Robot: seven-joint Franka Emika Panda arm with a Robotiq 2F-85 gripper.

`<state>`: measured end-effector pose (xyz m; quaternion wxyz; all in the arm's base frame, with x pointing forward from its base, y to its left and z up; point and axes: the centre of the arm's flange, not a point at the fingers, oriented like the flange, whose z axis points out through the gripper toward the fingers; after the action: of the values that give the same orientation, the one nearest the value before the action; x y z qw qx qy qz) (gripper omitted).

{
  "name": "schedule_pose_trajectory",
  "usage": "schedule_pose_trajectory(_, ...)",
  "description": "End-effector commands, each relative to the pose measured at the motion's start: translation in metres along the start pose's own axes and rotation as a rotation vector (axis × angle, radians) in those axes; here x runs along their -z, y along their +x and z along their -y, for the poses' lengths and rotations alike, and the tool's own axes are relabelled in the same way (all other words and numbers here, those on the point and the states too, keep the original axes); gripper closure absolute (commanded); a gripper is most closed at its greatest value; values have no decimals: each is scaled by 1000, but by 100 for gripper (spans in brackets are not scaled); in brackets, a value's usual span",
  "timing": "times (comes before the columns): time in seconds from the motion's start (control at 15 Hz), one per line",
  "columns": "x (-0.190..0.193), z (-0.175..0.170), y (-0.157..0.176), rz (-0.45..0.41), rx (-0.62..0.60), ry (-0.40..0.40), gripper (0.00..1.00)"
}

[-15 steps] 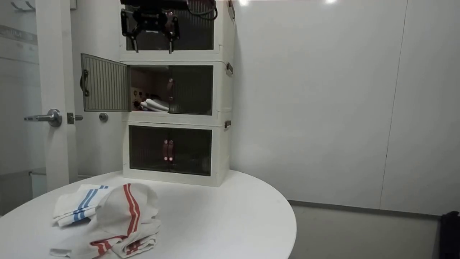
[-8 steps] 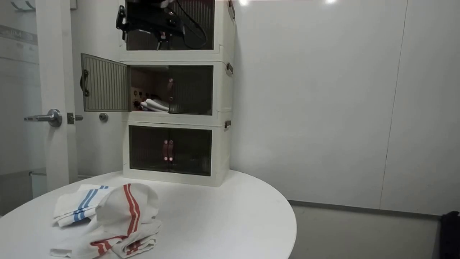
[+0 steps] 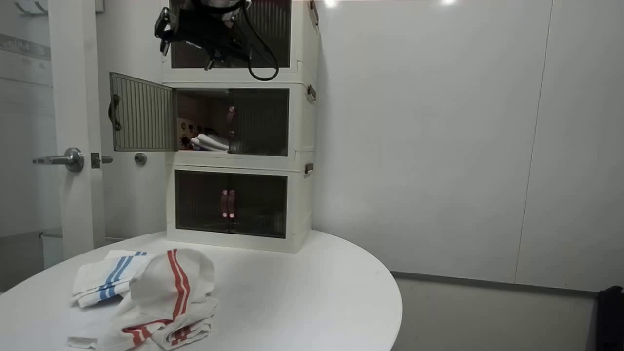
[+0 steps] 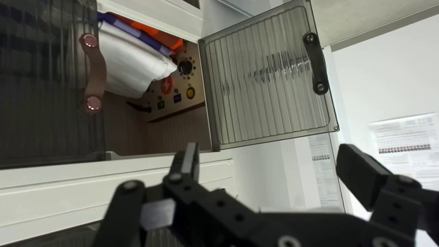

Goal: Open the right door of the cabinet in the middle

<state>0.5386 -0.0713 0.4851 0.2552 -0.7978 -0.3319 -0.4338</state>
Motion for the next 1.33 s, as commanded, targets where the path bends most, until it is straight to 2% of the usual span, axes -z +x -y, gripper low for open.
schedule_pose_trajectory(0.0, -14, 1, -8, -28, 13, 16, 0)
schedule_pose_trajectory(0.33, -49, 10, -25, -85, 131, 121, 0)
schedule_pose_trajectory(0.6, -65, -6, -38, -35, 159, 147, 0)
schedule_pose_trajectory(0.93, -67, -38, -42, 15, 140, 96, 0)
schedule_pose_trajectory(1.27, -69, -71, -33, 56, 115, -18, 0)
